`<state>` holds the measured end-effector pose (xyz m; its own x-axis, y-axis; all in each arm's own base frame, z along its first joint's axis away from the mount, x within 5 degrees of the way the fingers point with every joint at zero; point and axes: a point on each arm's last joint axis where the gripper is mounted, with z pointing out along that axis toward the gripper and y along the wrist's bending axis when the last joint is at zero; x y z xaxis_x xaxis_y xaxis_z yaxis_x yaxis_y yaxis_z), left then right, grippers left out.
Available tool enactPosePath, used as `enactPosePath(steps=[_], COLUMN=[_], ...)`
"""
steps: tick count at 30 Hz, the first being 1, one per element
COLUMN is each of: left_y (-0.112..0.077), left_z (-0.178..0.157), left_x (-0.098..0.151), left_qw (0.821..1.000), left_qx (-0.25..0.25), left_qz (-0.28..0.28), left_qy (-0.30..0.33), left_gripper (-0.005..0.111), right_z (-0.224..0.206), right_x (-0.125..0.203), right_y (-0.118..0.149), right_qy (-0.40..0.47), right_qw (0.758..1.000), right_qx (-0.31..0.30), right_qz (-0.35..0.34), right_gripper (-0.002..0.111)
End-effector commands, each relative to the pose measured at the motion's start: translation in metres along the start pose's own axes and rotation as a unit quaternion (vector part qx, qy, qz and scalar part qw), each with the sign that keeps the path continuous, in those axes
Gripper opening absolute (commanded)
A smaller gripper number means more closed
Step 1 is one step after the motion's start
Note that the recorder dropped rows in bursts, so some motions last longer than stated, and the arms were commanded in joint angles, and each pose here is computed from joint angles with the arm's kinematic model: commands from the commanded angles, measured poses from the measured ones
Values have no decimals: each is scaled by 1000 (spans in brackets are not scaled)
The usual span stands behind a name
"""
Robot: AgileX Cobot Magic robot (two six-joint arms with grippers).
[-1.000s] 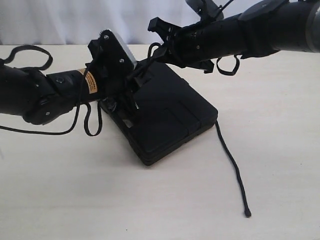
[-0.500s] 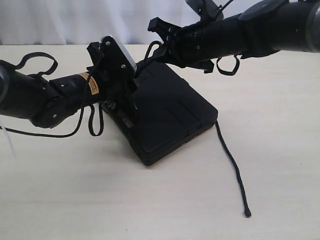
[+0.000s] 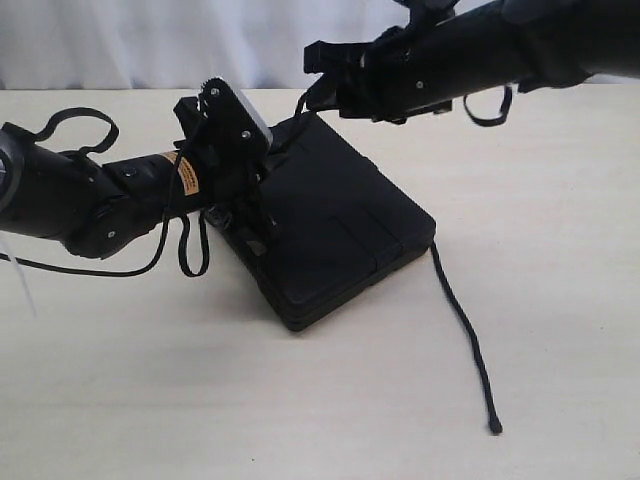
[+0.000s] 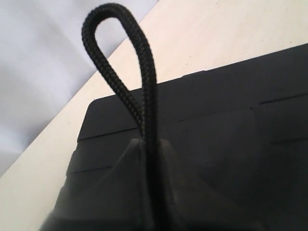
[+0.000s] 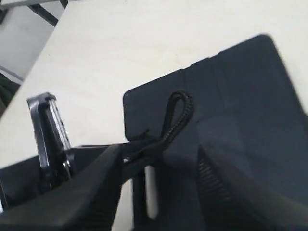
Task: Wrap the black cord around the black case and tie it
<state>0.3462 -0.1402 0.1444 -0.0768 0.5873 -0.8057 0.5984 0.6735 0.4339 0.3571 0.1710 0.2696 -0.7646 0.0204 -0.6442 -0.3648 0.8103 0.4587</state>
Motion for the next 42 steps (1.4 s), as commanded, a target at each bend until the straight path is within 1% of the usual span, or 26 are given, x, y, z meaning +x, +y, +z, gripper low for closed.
enactPosePath(steps=[1, 2, 3, 5, 7, 9, 10, 12, 14, 15, 17, 18, 20, 22, 23, 24, 26, 29, 31, 32, 35, 36, 37, 38, 39, 42], left_y=[0, -1, -2, -5, -8, -8, -5, 1, 5, 6, 10, 10, 14, 22, 26, 29, 32, 32, 32, 32, 32, 32, 32, 32, 32, 32], left_z=[1, 1, 1, 0, 0, 0, 1, 2, 2, 2, 2, 1, -2, -5, -5, -6, -7, -7, -7, -7, -7, -7, -7, -7, -7, -7], left_x=[1, 2, 2, 3, 3, 1, 2, 1, 1, 0, -2, -4, -7, -11, -12, -11, -10, -9, -10, -10, -10, -10, -10, -10, -10, -10], left_qw=[1000, 1000, 1000, 998, 997, 997, 997, 997, 997, 996, 993, 989, 980, 973, 971, 970, 970, 970, 970, 969, 969, 969, 969, 969, 969, 970], left_qx=[9, 13, 18, 38, 52, 55, 52, 51, 67, 79, 118, 145, 199, 229, 238, 241, 240, 240, 242, 242, 242, 242, 242, 242, 242, 242], left_qz=[6, 11, 18, 38, 58, 61, 58, 50, 44, 32, 15, 20, 10, -4, -11, -20, -23, -23, -24, -24, -24, -24, -24, -24, -24, -23], left_qy=[8, 14, 14, 16, 12, 8, 11, 12, 9, 8, -1, -9, -26, -33, -31, -28, -26, -27, -28, -28, -28, -28, -28, -28, -28, -28], left_gripper=[0, 0, 0, 0, 0, 0, 0, 0, 0, 0, 0, 0, 0, 0, 0, 0, 0, 0, 0, 0, 0, 0, 0, 0, 0, 0], right_z=[-33, -37, -40, -44, -45, -45, -44, -43, -41, -41, -36, -32, -24, -16, -10, -6, 4, 15, 19, 20, 20, 20, 21, 21, 21, 21], right_x=[-7, -7, -5, 0, 6, 12, 13, 12, 9, 7, 4, 4, 5, 8, 10, 12, 17, 22, 23, 24, 25, 25, 24, 23, 23, 21], right_y=[3, 3, 2, 1, 1, 4, 4, 5, 5, 5, 2, 3, 5, 10, 14, 17, 21, 19, 17, 17, 17, 17, 17, 18, 18, 19], right_qy=[5, 16, 33, 74, 109, 128, 126, 117, 101, 94, 86, 83, 79, 76, 73, 71, 71, 82, 85, 87, 88, 86, 83, 79, 75, 61], right_qw=[973, 961, 943, 897, 836, 751, 728, 697, 672, 661, 636, 626, 604, 588, 575, 568, 558, 544, 545, 546, 550, 555, 567, 588, 616, 697], right_qx=[63, 73, 81, 74, 46, -2, -12, -17, -9, -2, 10, 13, 18, 14, 11, 10, 5, 3, 2, 1, -1, -2, 0, 4, 6, 20], right_qz=[-222, -266, -320, -429, -536, -648, -674, -707, -733, -745, -767, -775, -793, -805, -815, -820, -827, -835, -834, -833, -830, -827, -819, -805, -784, -714], right_gripper=[49, 49, 49, 49, 49, 49, 49, 49, 49, 49, 49, 49, 49, 49, 49, 49, 49, 49, 47, 43, 24, 19, 14, 8, 4, 4])
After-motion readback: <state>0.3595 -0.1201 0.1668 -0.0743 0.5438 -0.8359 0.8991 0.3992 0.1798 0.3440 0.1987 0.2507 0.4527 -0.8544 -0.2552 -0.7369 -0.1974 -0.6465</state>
